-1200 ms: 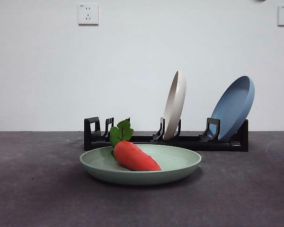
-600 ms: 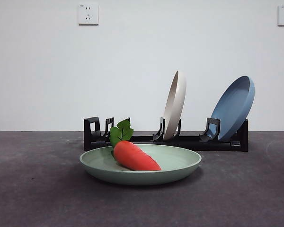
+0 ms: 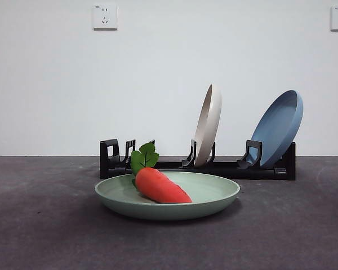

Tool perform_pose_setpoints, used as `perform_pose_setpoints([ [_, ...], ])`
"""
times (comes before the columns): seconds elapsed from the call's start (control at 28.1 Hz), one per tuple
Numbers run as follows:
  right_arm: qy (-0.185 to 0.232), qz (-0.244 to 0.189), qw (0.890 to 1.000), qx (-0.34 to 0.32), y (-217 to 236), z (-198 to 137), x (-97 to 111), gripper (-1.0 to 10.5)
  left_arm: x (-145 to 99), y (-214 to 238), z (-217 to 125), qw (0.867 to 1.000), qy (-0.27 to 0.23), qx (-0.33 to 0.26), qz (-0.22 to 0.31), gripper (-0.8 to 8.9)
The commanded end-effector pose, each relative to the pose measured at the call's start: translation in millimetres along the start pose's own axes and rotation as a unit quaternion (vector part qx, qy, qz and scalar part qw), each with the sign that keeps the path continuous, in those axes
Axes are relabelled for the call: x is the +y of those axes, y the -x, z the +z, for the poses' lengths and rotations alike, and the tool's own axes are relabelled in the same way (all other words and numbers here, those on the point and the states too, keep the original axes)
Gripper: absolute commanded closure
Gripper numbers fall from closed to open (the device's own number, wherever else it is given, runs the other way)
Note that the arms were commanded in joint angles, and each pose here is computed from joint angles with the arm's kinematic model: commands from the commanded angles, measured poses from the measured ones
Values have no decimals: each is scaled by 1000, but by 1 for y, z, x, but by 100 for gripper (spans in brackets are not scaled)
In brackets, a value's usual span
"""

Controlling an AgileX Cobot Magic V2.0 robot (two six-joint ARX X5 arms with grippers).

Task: Take the green plate from the plate rack,put the plate on the table,take the carrot from the table,put the carrot in the plate

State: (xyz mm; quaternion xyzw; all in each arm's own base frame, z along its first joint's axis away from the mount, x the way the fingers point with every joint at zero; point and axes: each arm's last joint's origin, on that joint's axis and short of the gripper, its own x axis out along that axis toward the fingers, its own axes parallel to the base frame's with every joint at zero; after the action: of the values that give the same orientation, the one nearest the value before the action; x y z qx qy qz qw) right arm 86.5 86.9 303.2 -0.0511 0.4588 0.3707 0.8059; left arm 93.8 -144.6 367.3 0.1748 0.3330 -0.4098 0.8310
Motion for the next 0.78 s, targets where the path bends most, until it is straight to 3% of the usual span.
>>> perform_pose_setpoints([
  [0.04, 0, 1, 1000, -1, 0, 0, 0, 946, 0, -1, -1, 1000, 3, 1, 1, 817],
  [0.18, 0, 1, 1000, -1, 0, 0, 0, 946, 1, -1, 0, 1000, -18, -5, 13, 817],
  [0.25, 0, 1, 1000, -1, 0, 0, 0, 946, 6, 0, 4, 998, -15, -29, 51, 817],
  [0.32, 0, 1, 1000, -1, 0, 0, 0, 946, 13, 5, 10, 992, -45, -66, 97, 817],
  [0.43, 0, 1, 1000, -1, 0, 0, 0, 946, 31, 20, 22, 974, -66, -153, 154, 817],
  [0.57, 0, 1, 1000, -2, 0, -1, 0, 946, 65, 55, 24, 940, -22, -263, 215, 817],
  [0.78, 0, 2, 1000, -2, 0, -1, 0, 946, 91, 97, -6, 893, 40, -292, 341, 817],
])
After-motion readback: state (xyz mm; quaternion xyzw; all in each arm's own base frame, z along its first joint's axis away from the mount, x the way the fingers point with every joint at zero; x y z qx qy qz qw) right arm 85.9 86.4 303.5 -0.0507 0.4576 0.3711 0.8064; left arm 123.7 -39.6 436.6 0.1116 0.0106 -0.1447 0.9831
